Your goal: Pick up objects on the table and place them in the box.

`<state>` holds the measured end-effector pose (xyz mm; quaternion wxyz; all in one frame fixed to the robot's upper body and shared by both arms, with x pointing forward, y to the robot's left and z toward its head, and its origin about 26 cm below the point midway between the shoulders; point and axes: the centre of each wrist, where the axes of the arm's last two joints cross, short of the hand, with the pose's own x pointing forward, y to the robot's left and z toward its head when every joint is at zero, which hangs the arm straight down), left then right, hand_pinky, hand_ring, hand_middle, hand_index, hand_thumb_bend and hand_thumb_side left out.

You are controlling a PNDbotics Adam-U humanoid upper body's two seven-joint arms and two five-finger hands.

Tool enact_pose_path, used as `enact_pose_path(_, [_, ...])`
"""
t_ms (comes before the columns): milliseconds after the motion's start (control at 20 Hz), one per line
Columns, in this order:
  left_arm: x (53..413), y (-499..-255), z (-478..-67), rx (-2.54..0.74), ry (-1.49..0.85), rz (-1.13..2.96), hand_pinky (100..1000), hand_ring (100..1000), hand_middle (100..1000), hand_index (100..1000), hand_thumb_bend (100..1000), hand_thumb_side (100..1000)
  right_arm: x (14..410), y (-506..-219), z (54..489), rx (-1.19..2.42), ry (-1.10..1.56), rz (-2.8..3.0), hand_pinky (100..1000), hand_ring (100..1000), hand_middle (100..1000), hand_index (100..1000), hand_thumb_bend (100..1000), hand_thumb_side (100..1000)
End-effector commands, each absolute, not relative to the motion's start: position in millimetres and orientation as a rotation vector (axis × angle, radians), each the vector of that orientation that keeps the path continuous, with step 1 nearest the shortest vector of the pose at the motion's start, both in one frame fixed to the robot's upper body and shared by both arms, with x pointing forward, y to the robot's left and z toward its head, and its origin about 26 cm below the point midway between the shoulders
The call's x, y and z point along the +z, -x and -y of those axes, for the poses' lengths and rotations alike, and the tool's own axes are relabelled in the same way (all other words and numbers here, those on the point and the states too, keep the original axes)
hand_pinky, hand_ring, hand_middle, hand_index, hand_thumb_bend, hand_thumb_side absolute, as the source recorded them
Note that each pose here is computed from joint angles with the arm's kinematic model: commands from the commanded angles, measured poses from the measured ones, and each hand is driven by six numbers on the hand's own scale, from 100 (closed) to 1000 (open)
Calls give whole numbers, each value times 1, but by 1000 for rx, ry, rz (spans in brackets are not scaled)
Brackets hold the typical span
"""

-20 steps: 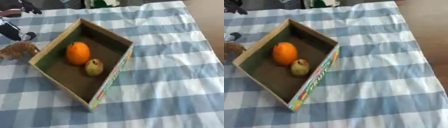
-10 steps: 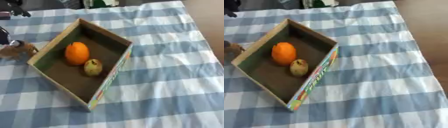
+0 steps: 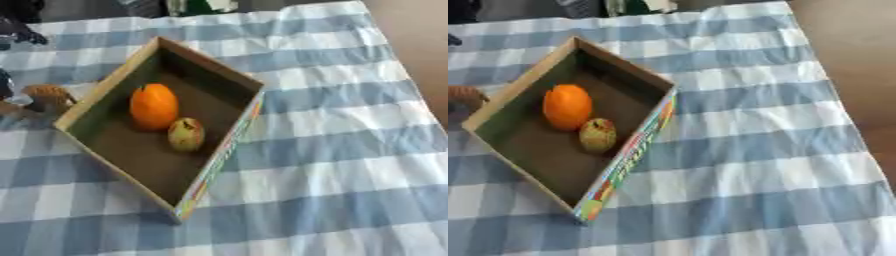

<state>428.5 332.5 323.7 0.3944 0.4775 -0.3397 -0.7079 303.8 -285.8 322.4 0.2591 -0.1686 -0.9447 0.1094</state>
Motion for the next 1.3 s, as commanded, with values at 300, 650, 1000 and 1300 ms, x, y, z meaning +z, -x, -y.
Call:
enact_pose_path(300, [328,-428,-339,-1813,-1209,784,794,879,840,963,570,511,331,-298,285,300,452,2585,737,873,631,817,100,599])
enact_pose_path(650, [319,-434,-336,-1775,-1172,795,764,858,805,931,450,495,330,-299,284,301,445,2581,739,875,631,819,100,595])
enact_pose_path(1000, [307,-440,-337,-1751,-1130,777,729,831,763,883,377,444,329,-299,285,297,438,2580,742,877,631,821,100,594])
enact_pose_path(1300, [302,-442,-338,-1751,-1134,745,682,796,716,833,254,260,329,-299,286,292,433,2579,742,878,630,822,100,595])
